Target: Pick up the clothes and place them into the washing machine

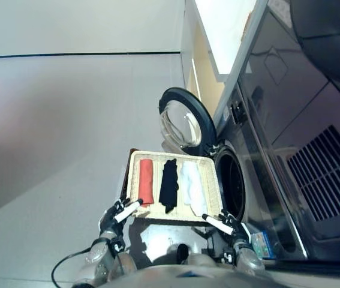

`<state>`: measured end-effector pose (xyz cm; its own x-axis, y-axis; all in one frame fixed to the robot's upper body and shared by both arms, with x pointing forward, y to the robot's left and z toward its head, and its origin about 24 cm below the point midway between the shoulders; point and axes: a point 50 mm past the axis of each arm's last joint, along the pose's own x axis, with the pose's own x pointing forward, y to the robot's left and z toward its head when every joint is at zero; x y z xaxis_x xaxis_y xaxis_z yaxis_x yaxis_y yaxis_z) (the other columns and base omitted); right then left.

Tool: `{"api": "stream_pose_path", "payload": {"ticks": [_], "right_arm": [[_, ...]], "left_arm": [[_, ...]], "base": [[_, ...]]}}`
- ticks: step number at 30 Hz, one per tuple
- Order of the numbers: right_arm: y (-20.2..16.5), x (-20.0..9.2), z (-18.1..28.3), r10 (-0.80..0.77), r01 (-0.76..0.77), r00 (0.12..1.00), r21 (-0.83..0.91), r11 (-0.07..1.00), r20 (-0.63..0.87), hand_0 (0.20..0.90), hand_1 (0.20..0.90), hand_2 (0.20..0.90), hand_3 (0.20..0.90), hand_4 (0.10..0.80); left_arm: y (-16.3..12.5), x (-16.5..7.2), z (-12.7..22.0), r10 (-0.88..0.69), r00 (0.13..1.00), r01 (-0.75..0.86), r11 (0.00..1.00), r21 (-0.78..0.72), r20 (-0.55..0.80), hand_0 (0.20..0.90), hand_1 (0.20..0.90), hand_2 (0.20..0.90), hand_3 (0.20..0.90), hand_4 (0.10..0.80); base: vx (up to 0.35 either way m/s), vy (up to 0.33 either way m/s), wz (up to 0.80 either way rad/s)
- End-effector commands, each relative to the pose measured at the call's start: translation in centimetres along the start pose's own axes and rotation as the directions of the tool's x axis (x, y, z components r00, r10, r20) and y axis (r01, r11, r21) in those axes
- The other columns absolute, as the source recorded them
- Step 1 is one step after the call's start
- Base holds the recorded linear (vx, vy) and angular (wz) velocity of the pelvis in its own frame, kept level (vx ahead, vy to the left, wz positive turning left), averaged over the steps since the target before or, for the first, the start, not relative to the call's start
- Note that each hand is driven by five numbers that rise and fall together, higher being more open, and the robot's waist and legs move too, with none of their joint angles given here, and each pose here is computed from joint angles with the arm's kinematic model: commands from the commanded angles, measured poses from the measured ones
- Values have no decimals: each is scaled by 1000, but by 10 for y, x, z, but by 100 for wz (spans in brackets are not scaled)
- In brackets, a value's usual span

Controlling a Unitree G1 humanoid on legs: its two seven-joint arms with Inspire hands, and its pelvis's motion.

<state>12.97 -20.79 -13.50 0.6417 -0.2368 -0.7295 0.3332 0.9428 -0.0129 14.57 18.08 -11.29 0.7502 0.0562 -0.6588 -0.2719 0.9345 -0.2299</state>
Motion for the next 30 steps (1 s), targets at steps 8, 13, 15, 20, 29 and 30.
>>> {"api": "stream_pose_path", "payload": {"ticks": [8,13,15,20,29,30], "right_arm": [[-30,7,37,-119,113,981,49,992,153,900,900,900,900,800],[-15,11,48,-64,62,981,18,998,182,900,900,900,900,800],[-12,11,48,-51,49,982,18,999,182,900,900,900,900,800],[-8,12,52,-37,37,981,7,999,191,900,900,900,900,800],[-10,11,57,-49,45,976,23,999,210,900,900,900,900,800],[-10,12,59,-51,46,976,25,999,213,900,900,900,900,800]], "left_arm": [[1,3,39,-15,983,15,1000,-1,181,900,900,900,900,800],[5,5,48,4,977,-4,1000,-1,213,900,900,900,900,800],[6,4,50,4,975,-5,1000,2,222,900,900,900,900,800],[7,4,51,4,975,-6,1000,9,221,900,900,900,900,800],[14,1,55,19,972,-22,1000,8,236,900,900,900,900,800],[13,1,56,20,971,-22,1000,7,239,900,900,900,900,800]], "base": [[221,155,-59],[162,171,-37],[111,150,-15],[102,177,-11],[102,40,0],[106,-133,-9]]}}
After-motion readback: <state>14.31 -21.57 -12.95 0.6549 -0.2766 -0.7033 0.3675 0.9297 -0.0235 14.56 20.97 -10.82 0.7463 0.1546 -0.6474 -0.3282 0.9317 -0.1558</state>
